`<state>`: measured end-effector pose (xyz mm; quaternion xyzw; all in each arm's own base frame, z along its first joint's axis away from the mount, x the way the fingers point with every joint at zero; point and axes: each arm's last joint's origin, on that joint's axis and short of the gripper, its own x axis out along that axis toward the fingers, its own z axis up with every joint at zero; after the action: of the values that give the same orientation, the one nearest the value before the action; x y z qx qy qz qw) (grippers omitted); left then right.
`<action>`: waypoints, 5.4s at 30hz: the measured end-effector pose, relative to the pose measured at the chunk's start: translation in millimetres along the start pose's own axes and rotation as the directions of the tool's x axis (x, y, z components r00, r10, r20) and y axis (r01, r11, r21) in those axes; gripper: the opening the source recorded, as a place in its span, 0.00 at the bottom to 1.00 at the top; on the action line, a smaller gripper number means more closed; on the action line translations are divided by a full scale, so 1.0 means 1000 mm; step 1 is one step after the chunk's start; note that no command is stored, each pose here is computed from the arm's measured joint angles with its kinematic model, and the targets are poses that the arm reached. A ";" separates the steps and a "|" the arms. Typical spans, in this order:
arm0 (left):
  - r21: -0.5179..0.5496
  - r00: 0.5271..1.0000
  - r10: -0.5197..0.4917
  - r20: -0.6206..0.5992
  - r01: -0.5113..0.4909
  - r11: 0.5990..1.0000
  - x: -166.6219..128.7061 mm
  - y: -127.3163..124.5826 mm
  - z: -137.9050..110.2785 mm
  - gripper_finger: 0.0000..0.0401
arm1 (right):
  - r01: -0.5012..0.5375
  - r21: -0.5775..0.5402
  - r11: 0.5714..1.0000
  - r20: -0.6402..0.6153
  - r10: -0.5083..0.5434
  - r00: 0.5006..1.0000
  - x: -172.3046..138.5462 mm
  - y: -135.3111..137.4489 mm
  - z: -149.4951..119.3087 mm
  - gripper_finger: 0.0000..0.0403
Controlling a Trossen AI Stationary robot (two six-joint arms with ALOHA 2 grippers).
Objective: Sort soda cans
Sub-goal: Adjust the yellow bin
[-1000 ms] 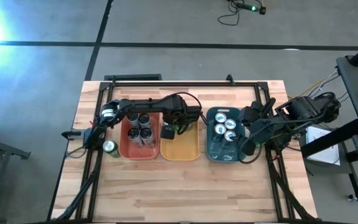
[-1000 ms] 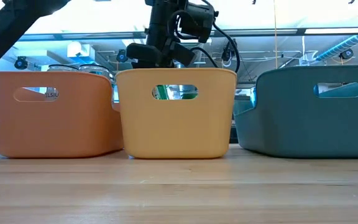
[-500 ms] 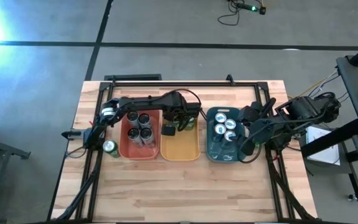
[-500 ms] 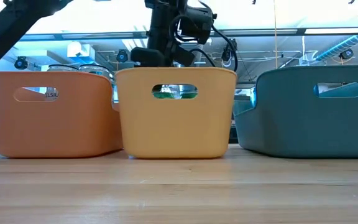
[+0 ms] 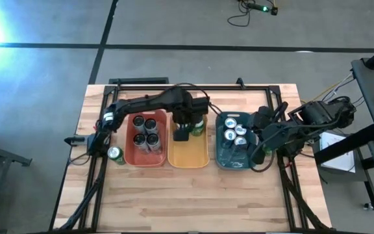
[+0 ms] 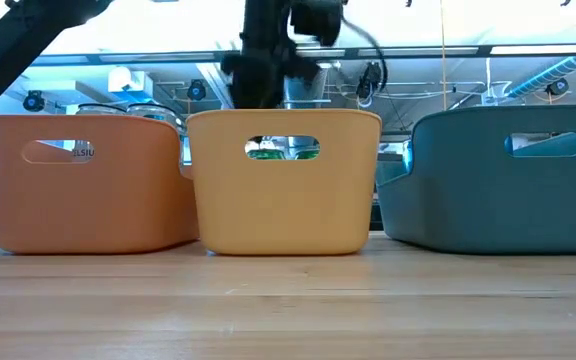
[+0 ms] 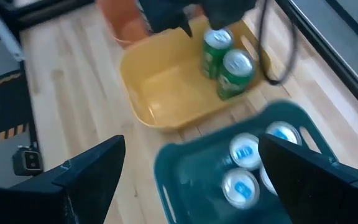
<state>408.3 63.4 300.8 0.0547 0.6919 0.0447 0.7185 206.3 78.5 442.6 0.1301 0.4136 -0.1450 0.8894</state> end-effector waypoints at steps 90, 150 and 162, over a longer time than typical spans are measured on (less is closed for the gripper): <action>-0.619 0.963 -0.215 0.163 0.270 0.737 -0.065 -0.089 -0.283 0.79 | 0.096 0.083 0.992 -0.591 -0.029 0.806 0.317 -0.027 0.021 0.90; -0.610 0.982 -0.146 0.122 0.190 0.769 -0.058 -0.091 -0.270 0.79 | 0.283 0.124 0.951 -0.335 -0.228 0.914 0.282 -0.163 0.084 0.90; -0.615 0.982 -0.145 0.122 0.190 0.765 -0.058 -0.091 -0.270 0.79 | 0.354 0.149 0.923 -0.435 -0.260 0.862 0.304 -0.171 0.071 0.90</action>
<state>134.7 -30.6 335.7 -0.2466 0.6155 0.2048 0.7200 381.0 -149.9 232.7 0.1887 0.5860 -0.3011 0.7282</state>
